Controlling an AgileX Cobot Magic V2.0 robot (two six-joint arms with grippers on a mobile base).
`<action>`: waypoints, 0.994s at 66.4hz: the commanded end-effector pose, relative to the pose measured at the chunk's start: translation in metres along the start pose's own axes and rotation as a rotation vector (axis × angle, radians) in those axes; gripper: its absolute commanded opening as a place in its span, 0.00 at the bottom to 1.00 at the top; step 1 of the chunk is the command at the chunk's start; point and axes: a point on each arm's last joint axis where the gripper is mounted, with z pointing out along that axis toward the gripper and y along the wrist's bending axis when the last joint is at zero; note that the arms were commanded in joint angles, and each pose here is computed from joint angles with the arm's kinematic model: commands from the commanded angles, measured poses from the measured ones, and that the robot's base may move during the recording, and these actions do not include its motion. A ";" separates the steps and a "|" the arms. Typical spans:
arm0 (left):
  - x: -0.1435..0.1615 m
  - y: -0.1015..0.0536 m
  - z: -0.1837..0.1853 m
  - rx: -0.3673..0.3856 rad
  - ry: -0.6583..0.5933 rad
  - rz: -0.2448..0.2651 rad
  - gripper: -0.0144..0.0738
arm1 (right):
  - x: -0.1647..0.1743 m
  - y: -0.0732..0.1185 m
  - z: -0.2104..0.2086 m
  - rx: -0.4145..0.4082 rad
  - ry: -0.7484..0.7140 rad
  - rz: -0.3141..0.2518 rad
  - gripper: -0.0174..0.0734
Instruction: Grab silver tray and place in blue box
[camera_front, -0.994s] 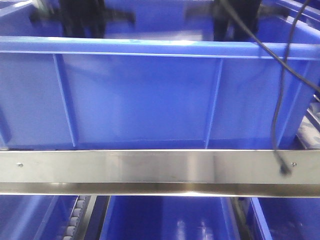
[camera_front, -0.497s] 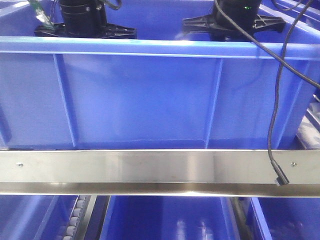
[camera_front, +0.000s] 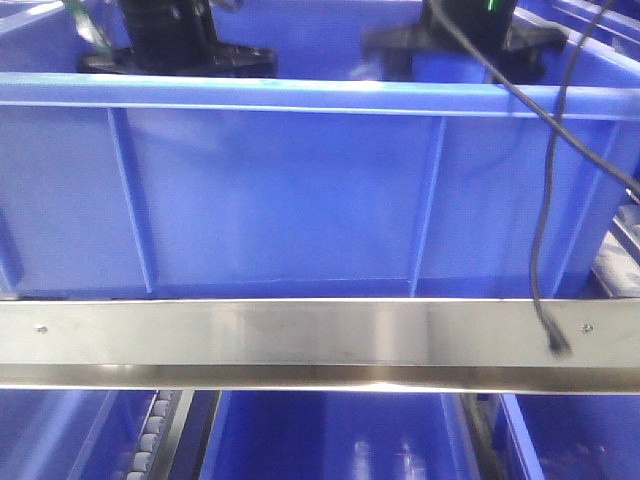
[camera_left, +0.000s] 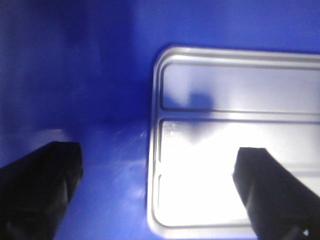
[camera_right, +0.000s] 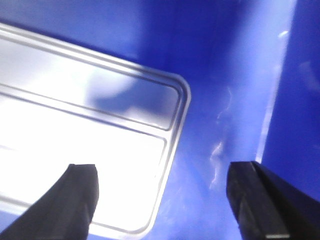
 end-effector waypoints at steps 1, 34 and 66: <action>-0.016 0.003 -0.080 0.053 -0.192 0.014 0.67 | -0.013 -0.004 -0.071 -0.033 -0.177 -0.003 0.84; 0.056 0.040 -0.204 0.084 -0.393 0.051 0.03 | 0.054 -0.009 -0.163 -0.082 -0.351 -0.112 0.26; 0.193 0.075 -0.188 0.173 -0.564 0.086 0.04 | 0.181 -0.049 -0.169 -0.192 -0.582 -0.165 0.26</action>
